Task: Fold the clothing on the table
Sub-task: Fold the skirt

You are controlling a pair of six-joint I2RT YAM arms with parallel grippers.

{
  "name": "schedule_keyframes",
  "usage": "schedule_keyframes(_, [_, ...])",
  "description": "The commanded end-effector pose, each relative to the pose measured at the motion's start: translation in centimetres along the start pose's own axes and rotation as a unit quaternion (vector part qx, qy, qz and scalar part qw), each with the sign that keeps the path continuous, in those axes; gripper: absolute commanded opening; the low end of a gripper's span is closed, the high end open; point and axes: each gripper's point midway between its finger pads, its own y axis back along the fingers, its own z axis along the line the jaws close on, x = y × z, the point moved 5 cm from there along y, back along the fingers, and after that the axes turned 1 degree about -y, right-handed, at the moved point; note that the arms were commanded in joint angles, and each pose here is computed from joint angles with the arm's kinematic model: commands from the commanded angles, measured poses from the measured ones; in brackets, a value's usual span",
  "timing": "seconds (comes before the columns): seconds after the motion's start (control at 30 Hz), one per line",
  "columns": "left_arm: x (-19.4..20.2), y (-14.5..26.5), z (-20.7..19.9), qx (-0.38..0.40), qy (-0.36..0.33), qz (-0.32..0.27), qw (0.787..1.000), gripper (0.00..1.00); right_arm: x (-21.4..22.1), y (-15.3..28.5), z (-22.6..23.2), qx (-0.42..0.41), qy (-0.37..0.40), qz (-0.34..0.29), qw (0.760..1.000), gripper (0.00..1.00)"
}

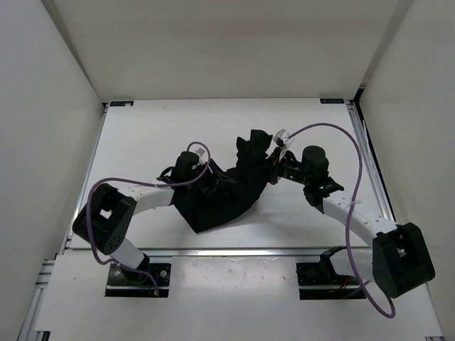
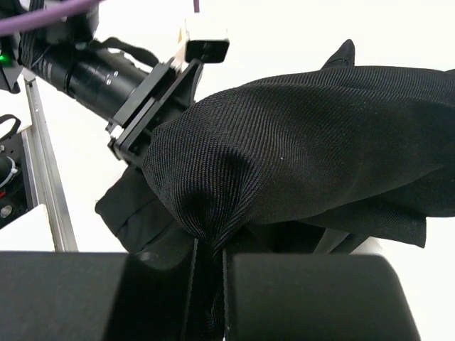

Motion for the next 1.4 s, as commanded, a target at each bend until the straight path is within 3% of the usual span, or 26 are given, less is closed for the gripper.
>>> schedule_keyframes(0.0, [-0.1,-0.5,-2.7,0.043,-0.022,0.013,0.999,0.56,-2.1,0.6,0.1,0.007,0.034,-0.043,0.998,0.0])
schedule_keyframes(0.1, [0.4,-2.0,-3.1,0.034,-0.026,0.033,0.999,0.5,-2.2,0.8,0.0,0.011,0.031,-0.048,0.998,0.01])
schedule_keyframes(0.17, [0.9,-3.0,-2.7,0.016,-0.025,0.048,0.998,0.32,-2.2,0.8,-0.1,0.013,0.032,-0.05,0.998,0.0])
schedule_keyframes(0.2, [1.1,-3.1,-2.7,0.014,-0.026,0.051,0.998,0.13,-2.4,0.9,-0.3,0.015,0.035,-0.052,0.998,0.0])
schedule_keyframes(0.23, [1.2,-3.3,-2.4,0.006,-0.024,0.053,0.998,0.02,-2.2,0.9,-0.5,0.02,0.033,-0.049,0.998,0.0])
schedule_keyframes(0.27, [1.2,-3.3,-2.1,-0.003,-0.022,0.054,0.998,0.0,-2.5,0.9,-0.3,0.015,0.036,-0.053,0.998,0.0])
schedule_keyframes(0.67, [0.0,-2.1,-1.6,-0.026,-0.027,0.023,0.999,0.0,-2.6,1.0,-0.5,0.018,0.034,-0.057,0.998,0.0])
schedule_keyframes(1.1, [2.9,-6.2,0.5,-0.035,-0.013,0.088,0.995,0.0,-3.5,0.8,0.3,0.003,0.029,-0.063,0.998,0.0])
schedule_keyframes(1.37, [1.8,-7.4,0.3,-0.027,-0.007,0.089,0.996,0.0,-3.3,0.7,0.9,-0.007,0.03,-0.059,0.998,0.0])
